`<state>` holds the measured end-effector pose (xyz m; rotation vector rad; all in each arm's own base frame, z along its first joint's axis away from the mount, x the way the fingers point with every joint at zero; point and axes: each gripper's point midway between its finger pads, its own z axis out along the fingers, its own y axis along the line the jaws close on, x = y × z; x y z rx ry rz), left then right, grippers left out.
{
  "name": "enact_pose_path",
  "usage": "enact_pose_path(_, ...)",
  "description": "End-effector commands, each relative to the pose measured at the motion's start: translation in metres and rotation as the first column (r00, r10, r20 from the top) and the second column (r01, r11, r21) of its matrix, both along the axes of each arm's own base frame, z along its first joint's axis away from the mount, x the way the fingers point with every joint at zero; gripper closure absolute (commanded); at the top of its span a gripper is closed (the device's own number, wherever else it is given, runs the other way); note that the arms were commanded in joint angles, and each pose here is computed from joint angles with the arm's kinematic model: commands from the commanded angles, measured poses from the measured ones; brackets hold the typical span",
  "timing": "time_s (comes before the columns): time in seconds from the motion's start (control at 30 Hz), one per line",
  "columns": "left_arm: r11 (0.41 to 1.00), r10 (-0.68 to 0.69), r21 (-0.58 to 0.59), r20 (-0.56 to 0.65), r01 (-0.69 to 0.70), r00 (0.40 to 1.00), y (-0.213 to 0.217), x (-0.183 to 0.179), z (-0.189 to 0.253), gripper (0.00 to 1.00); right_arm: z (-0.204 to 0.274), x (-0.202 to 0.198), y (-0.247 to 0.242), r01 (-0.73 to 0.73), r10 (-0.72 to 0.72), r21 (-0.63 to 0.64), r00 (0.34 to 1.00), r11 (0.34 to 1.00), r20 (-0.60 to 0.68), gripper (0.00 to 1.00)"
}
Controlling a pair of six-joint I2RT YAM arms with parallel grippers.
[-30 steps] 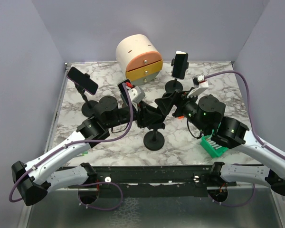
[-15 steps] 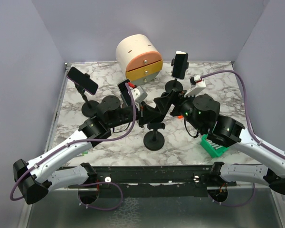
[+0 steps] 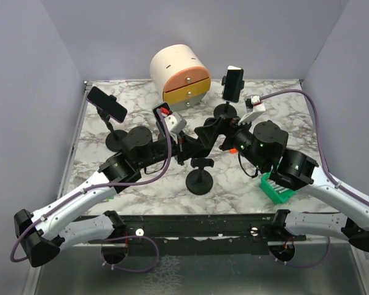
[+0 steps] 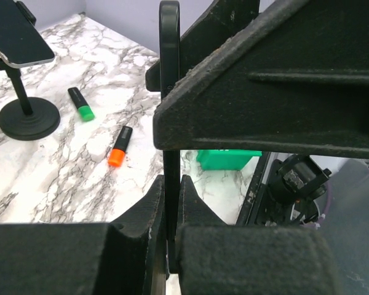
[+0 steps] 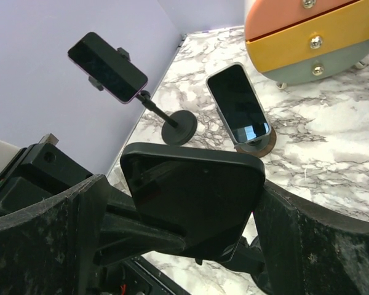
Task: Remove the phone from the phone stand
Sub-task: Remove the phone from the phone stand, then place the phone at the center of the board.
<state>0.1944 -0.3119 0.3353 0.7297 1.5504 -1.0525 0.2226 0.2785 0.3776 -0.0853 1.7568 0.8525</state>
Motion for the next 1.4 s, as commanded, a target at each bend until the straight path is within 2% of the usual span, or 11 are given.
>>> enact_pose_path(0.0, 0.992, 0.102, -0.073, 0.041, -0.099, 0.994, 0.015, 0.01, 0.021, 1.0, 0.031, -0.012, 0.007, -0.079, 0.076, 0.058, 0.996, 0.995, 0.054, 0.0)
enact_pose_path(0.17, 0.973, 0.219, -0.08, 0.028, -0.216, 0.975, 0.038, 0.017, 0.02, 1.0, 0.038, -0.015, -0.002, -0.081, 0.077, 0.048, 0.993, 0.996, 0.084, 0.0)
enact_pose_path(0.33, 0.924, 0.379, -0.039, -0.025, -0.38, 0.925, 0.075, 0.022, 0.0, 1.0, 0.044, -0.029, -0.012, -0.14, 0.136, 0.011, 0.977, 0.99, 0.164, 0.0)
enact_pose_path(0.43, 0.9, 0.434, 0.012, -0.085, -0.435, 0.897, 0.089, 0.02, -0.025, 1.0, 0.039, -0.037, -0.02, -0.166, 0.168, -0.029, 0.965, 0.986, 0.203, 0.0)
enact_pose_path(0.6, 0.857, 0.514, 0.108, -0.257, -0.504, 0.818, 0.103, 0.015, -0.083, 1.0, 0.013, -0.038, -0.039, -0.119, 0.131, -0.067, 0.97, 0.991, 0.203, 0.0)
enact_pose_path(0.9, 0.821, 0.561, 0.187, -0.445, -0.54, 0.698, 0.107, 0.006, -0.15, 1.0, -0.024, -0.035, -0.055, -0.058, 0.073, -0.095, 0.984, 0.994, 0.163, 0.01)
enact_pose_path(1.1, 0.813, 0.569, 0.247, -0.527, -0.527, 0.631, 0.104, -0.001, -0.194, 1.0, -0.044, -0.035, -0.055, -0.056, 0.069, -0.094, 0.986, 0.994, 0.15, 0.01)
enact_pose_path(1.37, 0.815, 0.567, 0.302, -0.589, -0.494, 0.576, 0.093, -0.004, -0.241, 1.0, -0.049, -0.039, -0.054, -0.075, 0.085, -0.083, 0.988, 0.994, 0.125, 0.01)
